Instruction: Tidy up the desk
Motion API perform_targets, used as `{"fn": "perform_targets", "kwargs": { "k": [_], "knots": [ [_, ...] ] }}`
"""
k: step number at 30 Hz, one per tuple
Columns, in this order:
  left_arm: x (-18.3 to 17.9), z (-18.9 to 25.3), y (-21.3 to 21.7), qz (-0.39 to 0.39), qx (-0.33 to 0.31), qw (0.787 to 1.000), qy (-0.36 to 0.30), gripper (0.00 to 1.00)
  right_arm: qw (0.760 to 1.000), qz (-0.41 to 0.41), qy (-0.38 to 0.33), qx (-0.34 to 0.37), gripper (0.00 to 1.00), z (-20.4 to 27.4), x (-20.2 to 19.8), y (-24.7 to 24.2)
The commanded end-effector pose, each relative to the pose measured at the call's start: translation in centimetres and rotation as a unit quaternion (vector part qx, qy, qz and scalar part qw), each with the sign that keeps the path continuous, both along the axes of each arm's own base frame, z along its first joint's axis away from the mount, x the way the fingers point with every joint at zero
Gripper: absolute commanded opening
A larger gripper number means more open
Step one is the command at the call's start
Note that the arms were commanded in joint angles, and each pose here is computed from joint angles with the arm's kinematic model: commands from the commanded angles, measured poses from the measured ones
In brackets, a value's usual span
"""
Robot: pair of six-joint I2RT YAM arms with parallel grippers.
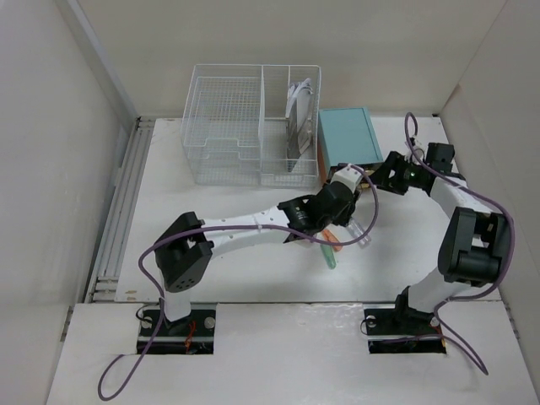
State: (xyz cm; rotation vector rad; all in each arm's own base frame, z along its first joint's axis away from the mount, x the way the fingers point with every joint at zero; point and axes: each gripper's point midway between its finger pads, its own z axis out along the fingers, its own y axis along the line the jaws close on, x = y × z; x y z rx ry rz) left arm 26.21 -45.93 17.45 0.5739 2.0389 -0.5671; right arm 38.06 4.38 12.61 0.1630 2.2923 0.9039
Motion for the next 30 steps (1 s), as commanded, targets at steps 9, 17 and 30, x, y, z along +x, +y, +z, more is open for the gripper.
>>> {"fn": "perform_targets", "kwargs": {
  "k": [9,17,30],
  "knots": [
    [2.0,-0.5,-1.3,0.003,-0.045,0.999,0.004,0.47,0.996,-0.003,-0.074,0.054,0.71,4.4,5.2,2.1],
    [3.8,-2.7,-1.9,0.013,-0.031,0.999,0.021,0.50,0.997,-0.028,-0.051,0.057,0.68,3.2,6.4,1.9],
    [7.6,-3.5,-2.0,0.050,-0.041,0.998,0.014,0.50,0.997,-0.046,-0.048,0.051,0.40,1.8,6.1,1.9]
  ]
}}
